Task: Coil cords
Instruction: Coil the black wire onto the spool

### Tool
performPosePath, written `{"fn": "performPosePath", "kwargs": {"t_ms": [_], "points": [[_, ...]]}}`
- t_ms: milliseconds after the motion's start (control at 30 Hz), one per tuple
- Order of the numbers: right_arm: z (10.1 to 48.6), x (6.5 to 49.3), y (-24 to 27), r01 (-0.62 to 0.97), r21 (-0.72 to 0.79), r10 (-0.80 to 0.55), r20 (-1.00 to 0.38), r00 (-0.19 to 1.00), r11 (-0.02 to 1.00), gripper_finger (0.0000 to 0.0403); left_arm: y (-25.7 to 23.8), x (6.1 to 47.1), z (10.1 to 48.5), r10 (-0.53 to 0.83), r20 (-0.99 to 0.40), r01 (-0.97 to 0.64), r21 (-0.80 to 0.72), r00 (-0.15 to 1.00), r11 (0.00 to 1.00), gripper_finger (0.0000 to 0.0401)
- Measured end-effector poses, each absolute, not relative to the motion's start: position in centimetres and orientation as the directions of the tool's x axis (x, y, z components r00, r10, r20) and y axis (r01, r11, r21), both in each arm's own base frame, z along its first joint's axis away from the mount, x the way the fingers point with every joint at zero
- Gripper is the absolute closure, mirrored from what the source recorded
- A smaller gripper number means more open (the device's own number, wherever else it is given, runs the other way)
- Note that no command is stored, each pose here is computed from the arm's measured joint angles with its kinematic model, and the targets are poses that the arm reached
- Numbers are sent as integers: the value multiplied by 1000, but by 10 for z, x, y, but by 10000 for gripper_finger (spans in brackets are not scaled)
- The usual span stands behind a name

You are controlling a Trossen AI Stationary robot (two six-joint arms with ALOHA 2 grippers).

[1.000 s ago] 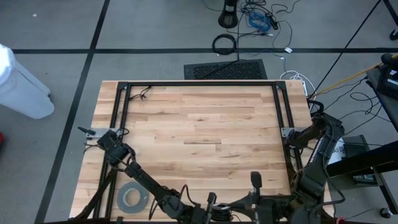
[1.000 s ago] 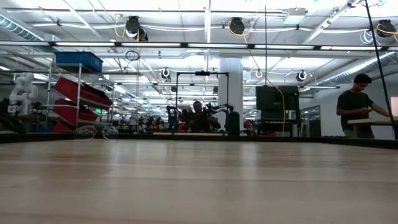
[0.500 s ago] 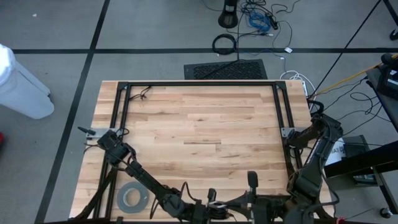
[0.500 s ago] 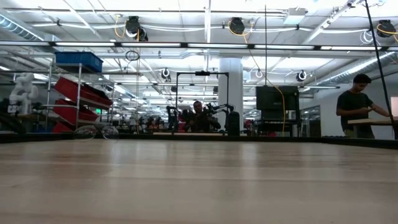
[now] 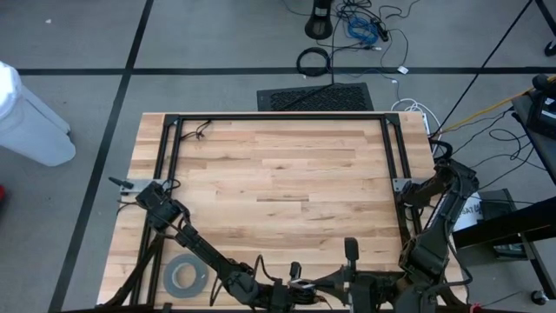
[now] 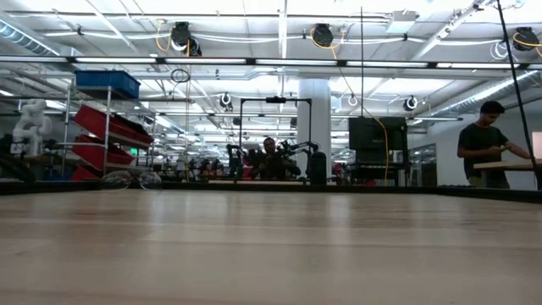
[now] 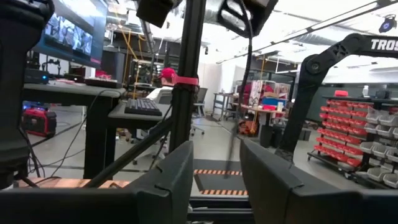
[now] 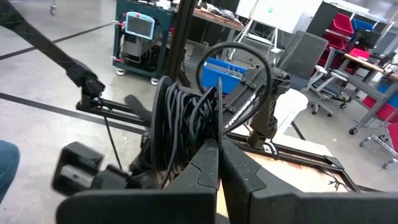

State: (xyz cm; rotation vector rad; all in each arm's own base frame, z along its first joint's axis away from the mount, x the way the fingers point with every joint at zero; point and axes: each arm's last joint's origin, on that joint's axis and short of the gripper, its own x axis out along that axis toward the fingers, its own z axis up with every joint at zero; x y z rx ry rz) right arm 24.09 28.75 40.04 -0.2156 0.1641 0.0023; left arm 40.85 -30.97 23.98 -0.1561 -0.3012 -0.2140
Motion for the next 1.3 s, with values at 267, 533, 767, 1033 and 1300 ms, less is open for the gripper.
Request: {"fn": "performPosePath", "kwargs": {"t_ms": [267,533,767,1033,1300], "points": [[396,248,286,-36,-211,-2,-178,984,977,403,-311,408,240,-217,314,262,-110,924,959,287],[396,249,286,-46,-208,7,-180,984,977,403,-311,408,240,-222,311,266,-106,924,958,288],[396,250,285,-45,-214,6,-181,983,976,403,-314,407,240,-271,315,313,-91,910,946,288],[396,251,285,-44,-217,4,-181,984,975,403,-313,407,240,-269,314,311,-91,910,946,288],[396,252,283,-38,-224,-3,-180,984,974,403,-313,407,240,-260,313,303,-94,913,948,349]]}}
